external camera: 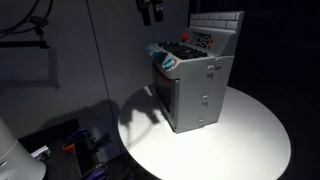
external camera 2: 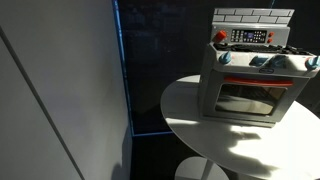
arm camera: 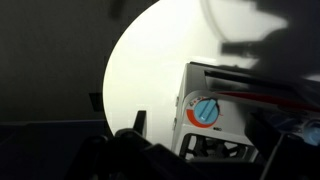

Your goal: Push the top right orange button on the cooker

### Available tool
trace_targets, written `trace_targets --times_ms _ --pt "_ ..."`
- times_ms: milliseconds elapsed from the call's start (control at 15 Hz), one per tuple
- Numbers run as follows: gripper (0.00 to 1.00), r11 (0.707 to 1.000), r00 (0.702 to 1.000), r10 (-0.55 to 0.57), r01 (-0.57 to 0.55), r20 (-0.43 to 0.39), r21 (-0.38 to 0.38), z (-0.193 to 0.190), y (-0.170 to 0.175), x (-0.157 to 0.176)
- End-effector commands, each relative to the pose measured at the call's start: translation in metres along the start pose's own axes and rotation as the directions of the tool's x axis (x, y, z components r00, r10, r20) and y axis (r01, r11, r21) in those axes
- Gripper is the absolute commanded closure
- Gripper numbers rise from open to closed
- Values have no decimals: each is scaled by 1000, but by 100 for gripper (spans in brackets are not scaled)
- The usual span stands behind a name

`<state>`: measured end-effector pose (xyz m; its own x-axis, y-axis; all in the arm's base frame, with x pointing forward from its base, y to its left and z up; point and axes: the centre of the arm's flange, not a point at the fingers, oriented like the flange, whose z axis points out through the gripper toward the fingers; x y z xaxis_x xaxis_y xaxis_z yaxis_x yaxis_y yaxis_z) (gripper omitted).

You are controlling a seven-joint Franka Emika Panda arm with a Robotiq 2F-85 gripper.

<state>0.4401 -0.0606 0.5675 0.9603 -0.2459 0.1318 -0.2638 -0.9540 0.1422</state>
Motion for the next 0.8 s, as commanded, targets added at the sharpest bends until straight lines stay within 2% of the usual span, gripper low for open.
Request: trace_targets --times_ms 0,467,733 --pt "0 1000 1000 0 0 0 0 0 0 0" --pt "0 999 999 37 -37 -14 -10 7 -4 11" --pt "0 995 993 94 -95 -76 -9 11 -10 25"
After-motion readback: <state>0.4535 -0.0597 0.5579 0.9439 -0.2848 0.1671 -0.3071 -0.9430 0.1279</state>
